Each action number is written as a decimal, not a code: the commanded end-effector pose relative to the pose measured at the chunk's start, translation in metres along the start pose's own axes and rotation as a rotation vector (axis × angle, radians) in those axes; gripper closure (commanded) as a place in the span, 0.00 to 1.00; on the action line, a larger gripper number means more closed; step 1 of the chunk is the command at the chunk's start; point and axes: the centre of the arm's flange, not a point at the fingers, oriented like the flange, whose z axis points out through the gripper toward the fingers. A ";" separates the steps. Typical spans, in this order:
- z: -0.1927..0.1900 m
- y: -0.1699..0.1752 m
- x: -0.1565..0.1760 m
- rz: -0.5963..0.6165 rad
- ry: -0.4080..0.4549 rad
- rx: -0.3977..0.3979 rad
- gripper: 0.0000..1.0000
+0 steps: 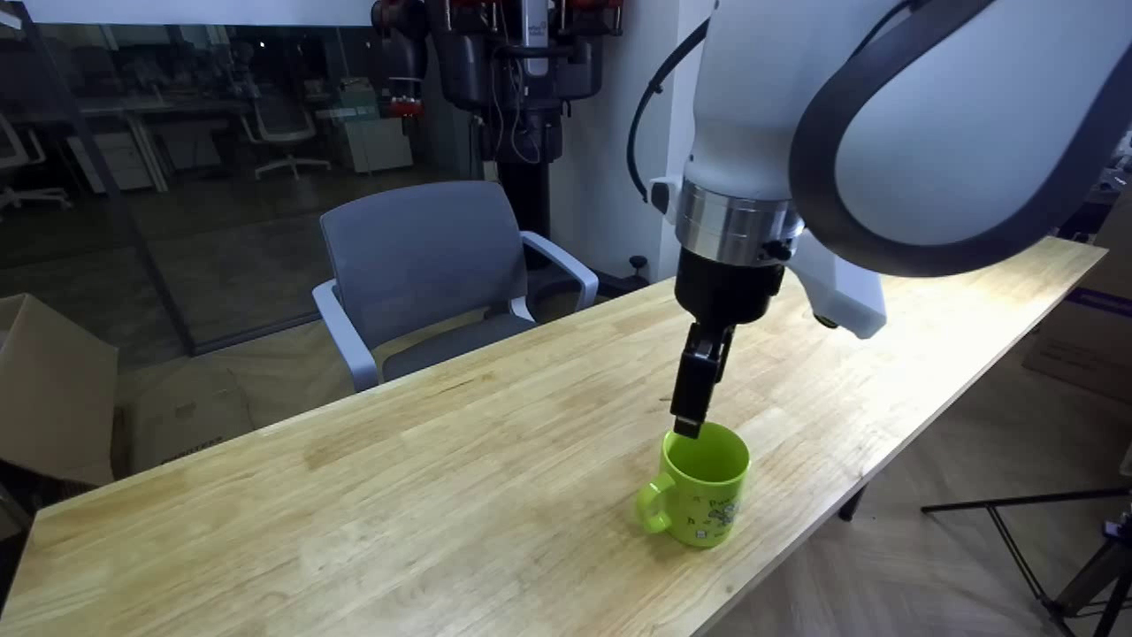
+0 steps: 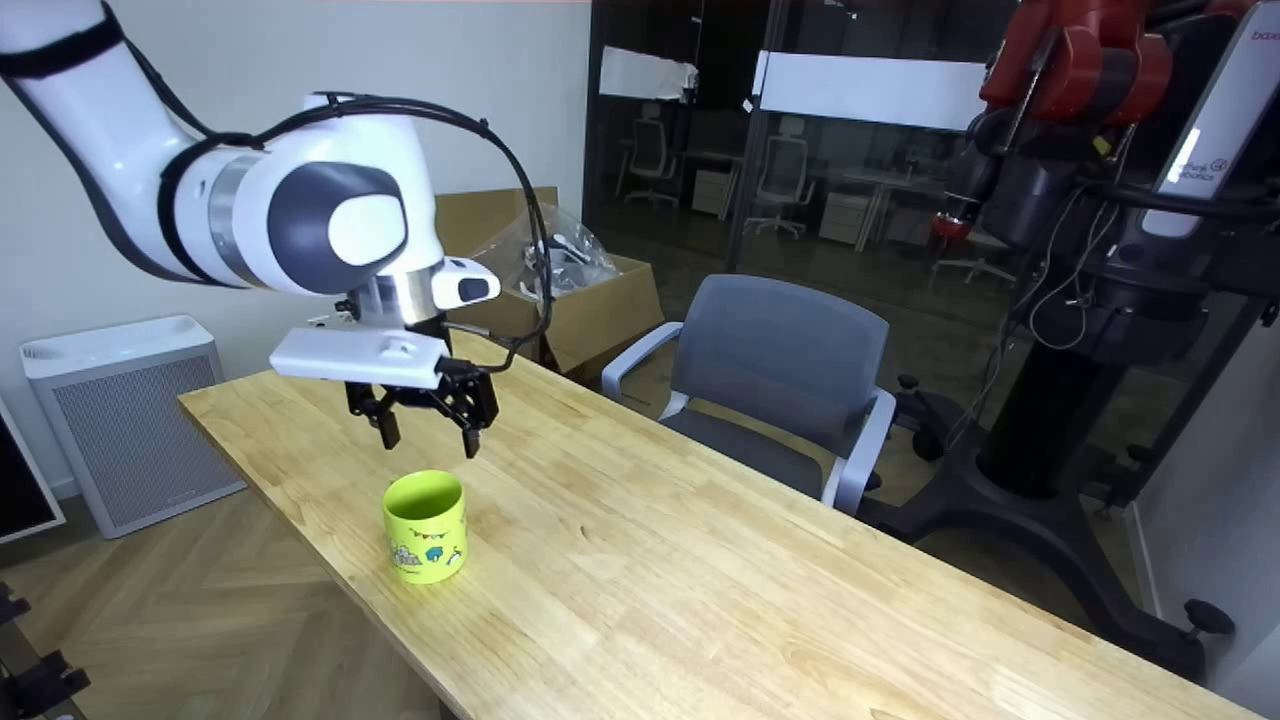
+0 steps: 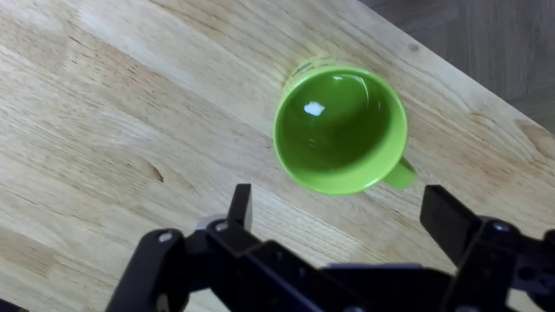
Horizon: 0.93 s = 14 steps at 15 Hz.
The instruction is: Move the cup slightly up the table
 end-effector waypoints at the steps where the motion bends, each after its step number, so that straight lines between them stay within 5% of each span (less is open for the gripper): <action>1: 0.009 0.014 -0.016 0.057 -0.002 0.016 0.00; 14: 0.047 0.032 -0.036 0.177 -0.033 0.080 0.00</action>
